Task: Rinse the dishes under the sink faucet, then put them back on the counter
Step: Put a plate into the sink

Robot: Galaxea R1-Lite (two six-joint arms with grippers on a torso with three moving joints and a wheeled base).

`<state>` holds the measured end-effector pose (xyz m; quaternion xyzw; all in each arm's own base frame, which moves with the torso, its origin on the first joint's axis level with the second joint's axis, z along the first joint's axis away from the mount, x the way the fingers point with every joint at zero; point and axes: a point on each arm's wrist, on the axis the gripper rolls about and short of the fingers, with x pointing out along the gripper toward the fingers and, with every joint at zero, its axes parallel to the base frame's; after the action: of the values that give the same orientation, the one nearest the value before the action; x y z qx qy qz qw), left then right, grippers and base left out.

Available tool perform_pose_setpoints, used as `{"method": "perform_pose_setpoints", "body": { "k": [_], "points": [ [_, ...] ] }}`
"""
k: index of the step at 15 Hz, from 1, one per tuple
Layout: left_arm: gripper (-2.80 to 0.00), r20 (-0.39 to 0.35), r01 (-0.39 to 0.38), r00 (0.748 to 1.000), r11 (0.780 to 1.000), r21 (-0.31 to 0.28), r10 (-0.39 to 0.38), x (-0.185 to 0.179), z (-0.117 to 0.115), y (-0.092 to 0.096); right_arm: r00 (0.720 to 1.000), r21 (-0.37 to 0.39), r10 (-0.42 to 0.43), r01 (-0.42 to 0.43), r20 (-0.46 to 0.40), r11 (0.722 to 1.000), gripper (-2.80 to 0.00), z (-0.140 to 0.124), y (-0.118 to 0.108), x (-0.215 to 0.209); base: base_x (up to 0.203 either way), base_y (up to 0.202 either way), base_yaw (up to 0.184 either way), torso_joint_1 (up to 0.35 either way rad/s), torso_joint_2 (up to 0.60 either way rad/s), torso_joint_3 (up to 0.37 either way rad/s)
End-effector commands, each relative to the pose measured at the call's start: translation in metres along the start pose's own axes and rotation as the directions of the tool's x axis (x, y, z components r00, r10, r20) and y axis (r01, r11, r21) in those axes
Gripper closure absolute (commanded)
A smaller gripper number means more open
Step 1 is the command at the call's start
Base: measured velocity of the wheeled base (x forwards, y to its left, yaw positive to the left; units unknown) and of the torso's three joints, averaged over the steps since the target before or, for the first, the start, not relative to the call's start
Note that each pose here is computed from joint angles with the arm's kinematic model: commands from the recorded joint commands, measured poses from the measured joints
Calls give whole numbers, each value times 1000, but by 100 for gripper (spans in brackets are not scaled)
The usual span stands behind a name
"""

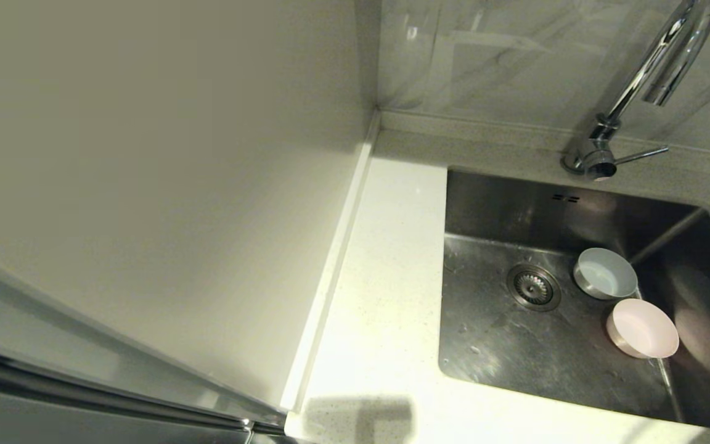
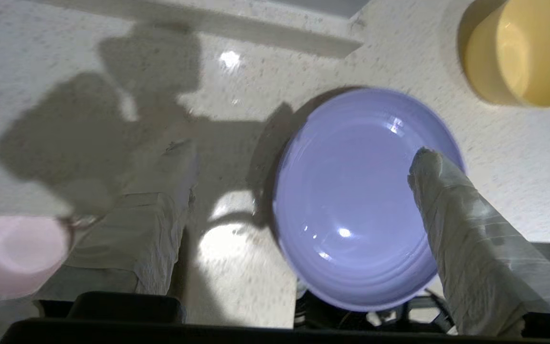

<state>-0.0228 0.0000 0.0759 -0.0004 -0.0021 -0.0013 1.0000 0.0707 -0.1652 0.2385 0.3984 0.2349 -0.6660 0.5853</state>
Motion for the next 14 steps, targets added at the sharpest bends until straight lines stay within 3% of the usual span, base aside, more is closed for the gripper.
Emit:
{"method": "perform_pose_setpoints", "body": {
  "k": [1, 4, 8, 14],
  "points": [
    [0, -3, 0, 1000, 1000, -1, 0, 0, -1, 0, 998, 24, 66, -65, -9, 998, -280, -13, -15, -14, 0, 0, 0, 0, 0, 0],
    [0, -3, 1, 1000, 1000, -1, -1, 0, -1, 0, 997, 23, 64, -63, -52, 998, -280, -16, -15, -6, 0, 0, 0, 0, 0, 0],
    [0, -3, 0, 1000, 1000, -1, 0, 0, -1, 0, 996, 120, 25, -14, -89, 993, -280, -12, -13, 7, 0, 0, 0, 0, 0, 0],
    [0, -3, 1, 1000, 1000, -1, -1, 0, -1, 0, 982, 169, 2, 31, -191, 985, -280, -15, -21, 27, 0, 0, 0, 0, 0, 0]
  ]
}}
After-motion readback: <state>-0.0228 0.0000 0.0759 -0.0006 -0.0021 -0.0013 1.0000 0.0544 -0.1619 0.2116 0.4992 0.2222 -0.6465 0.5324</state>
